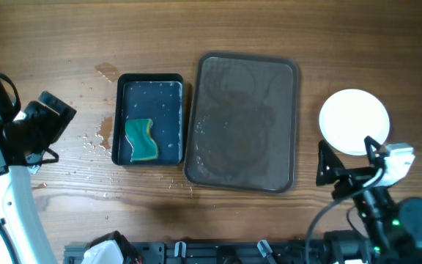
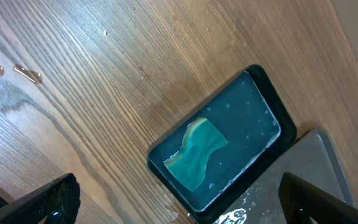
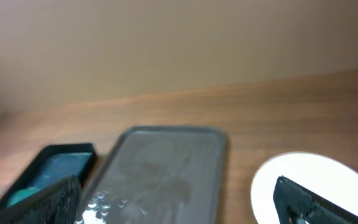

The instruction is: Clean dirty plates on tray and stack at the side

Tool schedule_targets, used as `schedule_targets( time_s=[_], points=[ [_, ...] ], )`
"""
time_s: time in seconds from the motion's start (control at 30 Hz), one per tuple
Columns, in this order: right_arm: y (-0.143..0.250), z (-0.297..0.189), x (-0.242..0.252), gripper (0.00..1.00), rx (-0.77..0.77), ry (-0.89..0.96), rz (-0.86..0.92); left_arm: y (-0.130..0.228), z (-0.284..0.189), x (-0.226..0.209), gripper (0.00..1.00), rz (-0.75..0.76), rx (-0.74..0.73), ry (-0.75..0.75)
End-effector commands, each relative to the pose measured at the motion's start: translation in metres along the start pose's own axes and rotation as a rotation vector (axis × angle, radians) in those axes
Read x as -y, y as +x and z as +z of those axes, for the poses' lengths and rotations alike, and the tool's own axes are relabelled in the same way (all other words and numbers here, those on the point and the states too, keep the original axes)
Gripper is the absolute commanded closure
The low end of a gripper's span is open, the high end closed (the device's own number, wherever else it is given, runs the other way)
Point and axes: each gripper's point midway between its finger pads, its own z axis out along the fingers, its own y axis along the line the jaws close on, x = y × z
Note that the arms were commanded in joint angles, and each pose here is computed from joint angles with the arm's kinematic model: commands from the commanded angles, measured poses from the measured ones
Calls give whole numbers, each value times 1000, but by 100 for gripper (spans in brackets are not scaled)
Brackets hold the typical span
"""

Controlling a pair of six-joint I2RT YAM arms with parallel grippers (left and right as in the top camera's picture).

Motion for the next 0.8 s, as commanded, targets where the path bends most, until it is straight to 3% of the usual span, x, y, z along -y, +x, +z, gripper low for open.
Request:
schedule_targets(
  time_s=[0.0,0.2,0.4,0.77],
  points=[
    [49,16,22,0,-20,69,-7,-3,-4,2,0,1,12,10],
    [90,43,33,0,48,55,-13,-3,-4,2,0,1,12,10],
    [80,61,32,0,236,11,-29,-3,-4,2,0,1,12,11],
    [81,61,31,0,237,4,-30,-3,-4,2,0,1,12,10]
  ],
)
